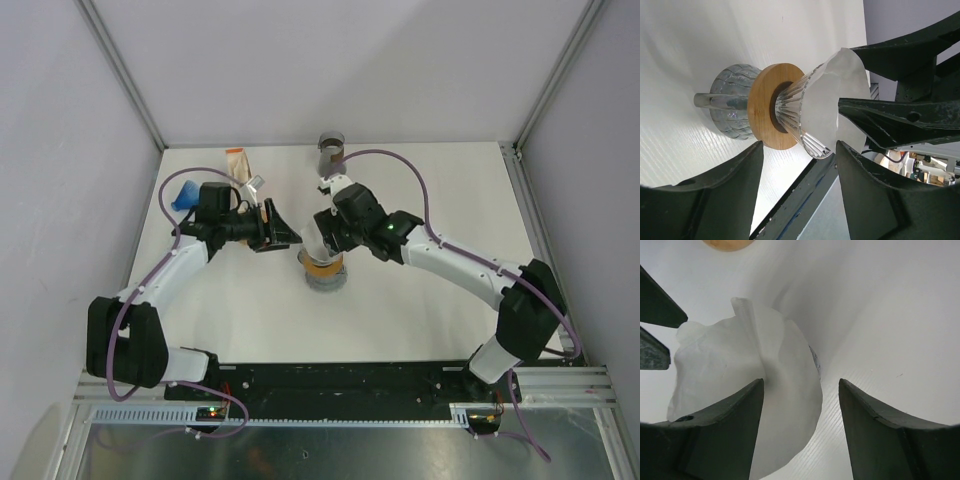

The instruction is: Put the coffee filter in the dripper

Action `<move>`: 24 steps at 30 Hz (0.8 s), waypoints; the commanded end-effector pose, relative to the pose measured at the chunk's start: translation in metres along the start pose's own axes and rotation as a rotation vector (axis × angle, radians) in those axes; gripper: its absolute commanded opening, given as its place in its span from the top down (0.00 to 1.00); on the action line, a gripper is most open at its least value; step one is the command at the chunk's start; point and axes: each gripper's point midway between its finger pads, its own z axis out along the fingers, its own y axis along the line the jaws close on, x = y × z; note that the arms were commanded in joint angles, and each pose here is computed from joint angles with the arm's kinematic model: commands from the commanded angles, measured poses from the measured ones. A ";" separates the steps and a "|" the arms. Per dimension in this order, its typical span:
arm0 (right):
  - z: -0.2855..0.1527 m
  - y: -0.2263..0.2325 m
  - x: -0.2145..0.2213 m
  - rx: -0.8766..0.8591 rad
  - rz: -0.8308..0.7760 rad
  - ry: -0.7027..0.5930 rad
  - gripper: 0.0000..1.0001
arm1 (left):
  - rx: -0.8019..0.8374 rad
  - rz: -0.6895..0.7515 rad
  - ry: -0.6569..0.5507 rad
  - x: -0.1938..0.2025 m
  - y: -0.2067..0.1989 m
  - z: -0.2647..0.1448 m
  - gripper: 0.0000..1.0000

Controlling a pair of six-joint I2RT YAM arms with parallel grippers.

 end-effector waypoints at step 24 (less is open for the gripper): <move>-0.014 0.046 -0.029 -0.071 -0.201 -0.005 0.95 | -0.062 0.175 -0.163 -0.029 0.018 -0.047 0.24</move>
